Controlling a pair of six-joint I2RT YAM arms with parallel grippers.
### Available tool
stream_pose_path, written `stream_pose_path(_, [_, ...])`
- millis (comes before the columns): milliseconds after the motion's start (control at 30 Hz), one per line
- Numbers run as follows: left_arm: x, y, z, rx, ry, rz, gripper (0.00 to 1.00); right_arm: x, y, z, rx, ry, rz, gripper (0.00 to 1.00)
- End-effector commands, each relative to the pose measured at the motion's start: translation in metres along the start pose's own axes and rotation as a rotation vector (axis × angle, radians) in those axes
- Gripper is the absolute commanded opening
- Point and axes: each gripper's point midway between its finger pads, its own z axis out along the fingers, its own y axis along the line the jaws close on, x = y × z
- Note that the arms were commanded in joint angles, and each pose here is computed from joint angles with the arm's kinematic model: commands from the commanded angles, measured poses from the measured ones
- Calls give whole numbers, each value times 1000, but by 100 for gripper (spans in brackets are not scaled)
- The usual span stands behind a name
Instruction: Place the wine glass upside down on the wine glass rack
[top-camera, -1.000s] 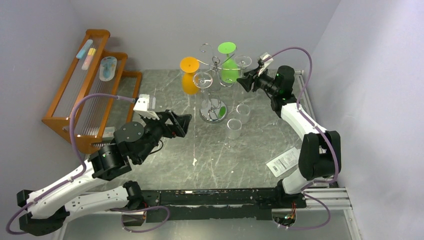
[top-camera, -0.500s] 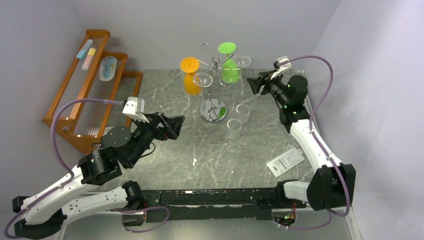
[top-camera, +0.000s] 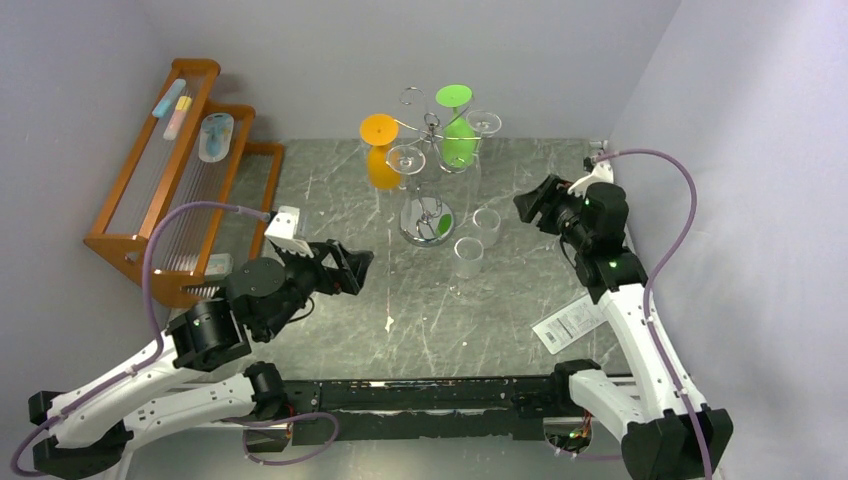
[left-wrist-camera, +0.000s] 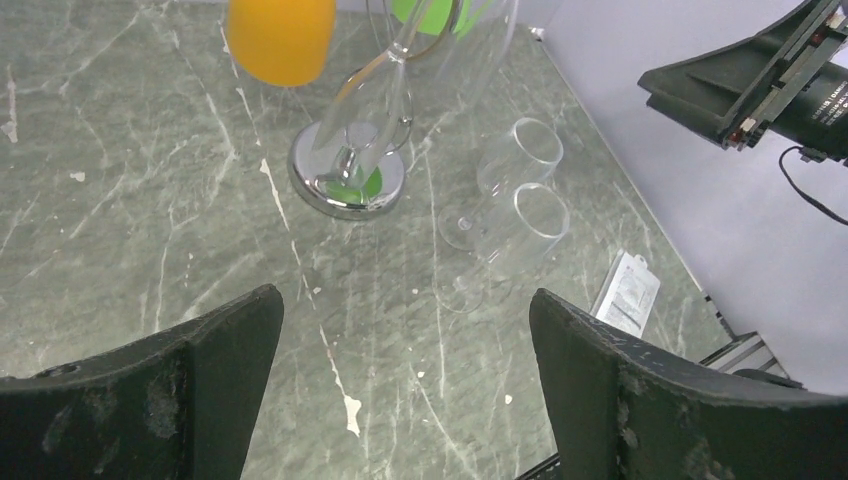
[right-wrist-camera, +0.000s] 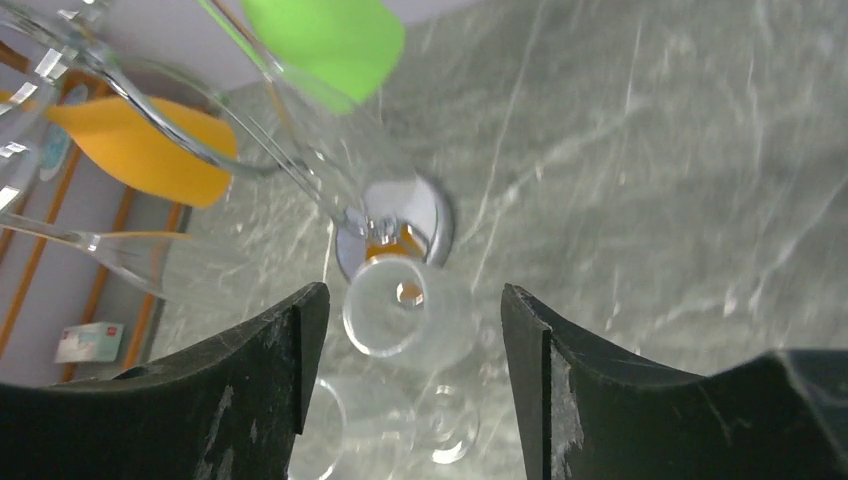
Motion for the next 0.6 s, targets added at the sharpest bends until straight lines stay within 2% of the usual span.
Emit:
stream_pose_path(0, [18, -4, 5, 36, 43, 49, 97, 66, -19, -13, 102, 209, 209, 67])
stream_pose_path(333, [29, -14, 24, 38, 74, 121, 97, 100, -9, 15, 168, 277, 224, 67])
stream_pose_path(567, [33, -14, 34, 2, 100, 153, 97, 93, -9, 33, 272, 212, 211, 59])
